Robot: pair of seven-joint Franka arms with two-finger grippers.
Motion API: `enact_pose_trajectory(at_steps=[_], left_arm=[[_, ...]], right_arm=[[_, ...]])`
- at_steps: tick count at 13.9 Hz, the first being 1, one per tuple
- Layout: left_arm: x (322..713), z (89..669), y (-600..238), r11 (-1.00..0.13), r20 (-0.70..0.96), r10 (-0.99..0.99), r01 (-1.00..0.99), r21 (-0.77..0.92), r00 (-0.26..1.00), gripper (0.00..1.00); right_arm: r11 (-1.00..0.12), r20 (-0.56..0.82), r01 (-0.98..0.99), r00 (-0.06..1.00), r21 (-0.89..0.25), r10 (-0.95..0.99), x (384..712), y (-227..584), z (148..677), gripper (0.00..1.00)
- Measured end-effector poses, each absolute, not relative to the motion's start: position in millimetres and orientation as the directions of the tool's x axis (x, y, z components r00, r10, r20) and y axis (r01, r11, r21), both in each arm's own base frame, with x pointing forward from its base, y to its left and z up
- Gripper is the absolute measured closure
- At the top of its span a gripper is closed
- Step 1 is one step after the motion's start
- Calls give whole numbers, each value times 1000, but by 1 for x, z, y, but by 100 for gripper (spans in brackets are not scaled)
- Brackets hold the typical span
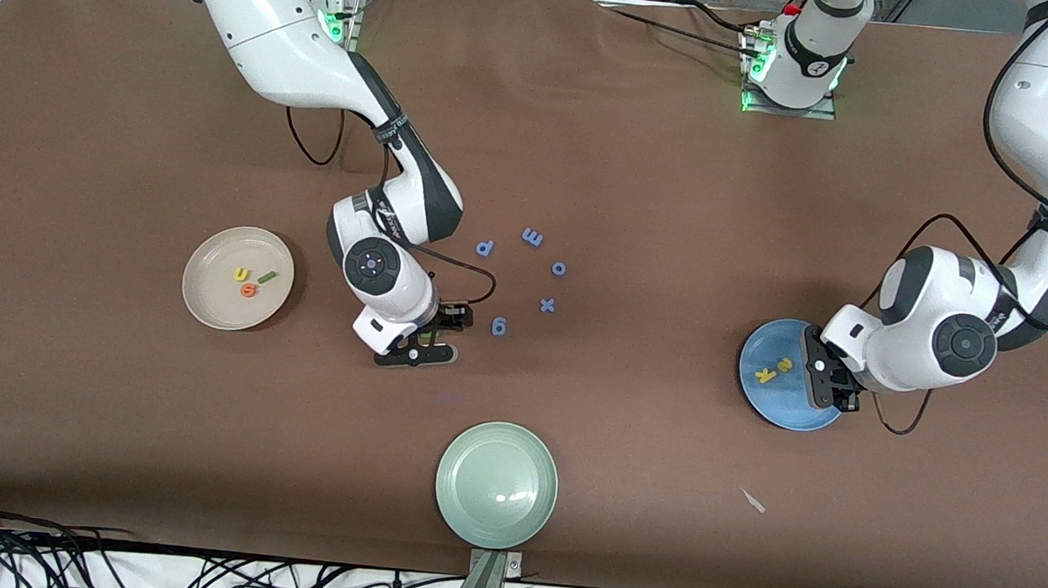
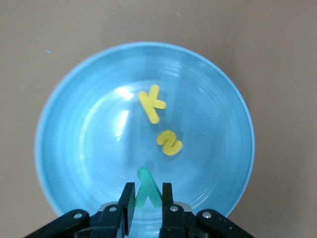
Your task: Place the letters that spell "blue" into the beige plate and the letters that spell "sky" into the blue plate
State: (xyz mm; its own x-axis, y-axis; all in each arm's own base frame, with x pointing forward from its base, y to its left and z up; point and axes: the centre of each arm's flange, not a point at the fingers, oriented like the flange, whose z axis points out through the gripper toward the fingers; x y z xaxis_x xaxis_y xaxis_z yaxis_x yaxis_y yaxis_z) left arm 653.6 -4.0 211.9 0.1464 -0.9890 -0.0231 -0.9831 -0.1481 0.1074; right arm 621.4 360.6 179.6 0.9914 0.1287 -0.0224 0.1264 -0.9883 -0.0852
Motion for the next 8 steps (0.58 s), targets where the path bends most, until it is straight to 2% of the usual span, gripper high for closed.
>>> enact_pose_trajectory(at_steps=[2, 3, 7, 8], left_arm=[[650, 208, 1, -153, -21, -988, -982, 114, 152, 74], [651, 209, 1, -149, -18, -989, -982, 112, 148, 68], [657, 251, -18, -125, -7, -992, -990, 73, 124, 27], [658, 264, -20, -141, -14, -990, -987, 77, 140, 19]], right_arm=[[-989, -24, 124, 992, -84, 127, 622, 359, 178, 15], [-989, -25, 124, 992, -83, 126, 622, 358, 178, 15], [-989, -23, 122, 992, -82, 125, 623, 357, 175, 25], [-989, -21, 122, 992, -82, 124, 624, 356, 176, 32]])
